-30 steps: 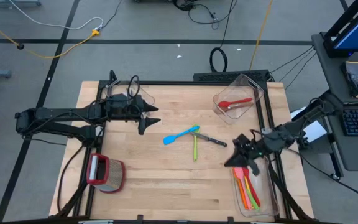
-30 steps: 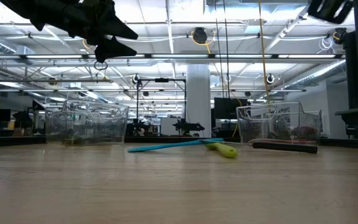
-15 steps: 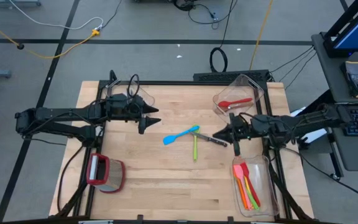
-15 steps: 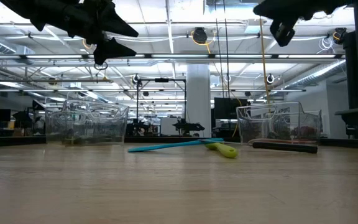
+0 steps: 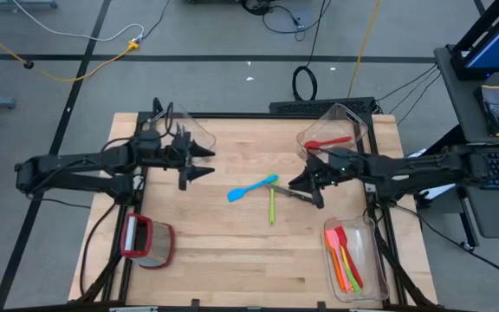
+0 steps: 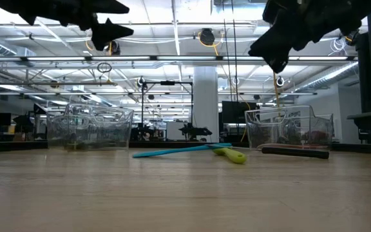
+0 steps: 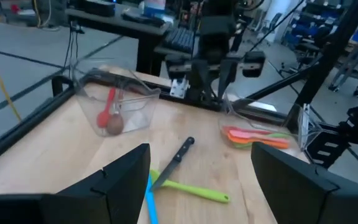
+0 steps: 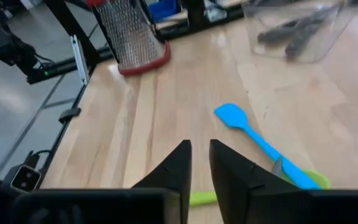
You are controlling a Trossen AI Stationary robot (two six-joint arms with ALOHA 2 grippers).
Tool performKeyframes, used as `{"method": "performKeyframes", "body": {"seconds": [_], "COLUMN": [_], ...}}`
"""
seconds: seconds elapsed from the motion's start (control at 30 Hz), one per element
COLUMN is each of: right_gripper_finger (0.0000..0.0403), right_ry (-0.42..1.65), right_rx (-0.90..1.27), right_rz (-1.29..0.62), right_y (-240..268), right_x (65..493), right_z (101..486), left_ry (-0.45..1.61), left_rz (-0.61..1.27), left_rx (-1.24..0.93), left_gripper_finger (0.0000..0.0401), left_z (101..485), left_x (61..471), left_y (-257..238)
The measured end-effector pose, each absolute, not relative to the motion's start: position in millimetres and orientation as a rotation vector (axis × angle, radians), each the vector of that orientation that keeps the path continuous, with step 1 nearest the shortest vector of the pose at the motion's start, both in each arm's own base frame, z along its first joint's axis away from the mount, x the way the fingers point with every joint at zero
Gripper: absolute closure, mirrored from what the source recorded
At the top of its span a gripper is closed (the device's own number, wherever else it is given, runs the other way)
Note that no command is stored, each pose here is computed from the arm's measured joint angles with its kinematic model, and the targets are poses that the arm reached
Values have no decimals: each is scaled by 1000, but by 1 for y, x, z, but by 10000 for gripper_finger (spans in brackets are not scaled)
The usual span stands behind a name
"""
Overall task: Pick & Place Kitchen Items
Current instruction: Put the black kitchen knife into the top left transparent bin
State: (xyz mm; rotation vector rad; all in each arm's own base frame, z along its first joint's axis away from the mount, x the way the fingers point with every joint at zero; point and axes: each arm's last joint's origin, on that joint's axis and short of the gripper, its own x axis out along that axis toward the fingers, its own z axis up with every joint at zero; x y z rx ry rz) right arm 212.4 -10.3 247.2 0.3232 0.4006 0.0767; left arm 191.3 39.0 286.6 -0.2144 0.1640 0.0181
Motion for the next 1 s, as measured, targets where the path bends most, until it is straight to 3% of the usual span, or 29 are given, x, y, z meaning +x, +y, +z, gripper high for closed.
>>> {"method": "performKeyframes", "body": {"seconds": [0.23,0.5,0.77,1.0], "right_gripper_finger": [307,270,261,261], "right_ry": [557,904,1188,1299], "right_rx": [335,304,359,369], "right_rz": [56,10,-37,-33], "right_y": [-19,-31,-46,-50], "right_x": [223,238,249,259], "right_z": [248,258,235,211], "left_ry": [82,21,29,32], "left_rz": [53,46,52,52], "left_rx": [-211,-192,-171,-163], "left_gripper_finger": [116,116,116,116], "left_z": [271,255,249,249], "left_x": [168,150,149,149], "left_y": [35,30,30,30]}}
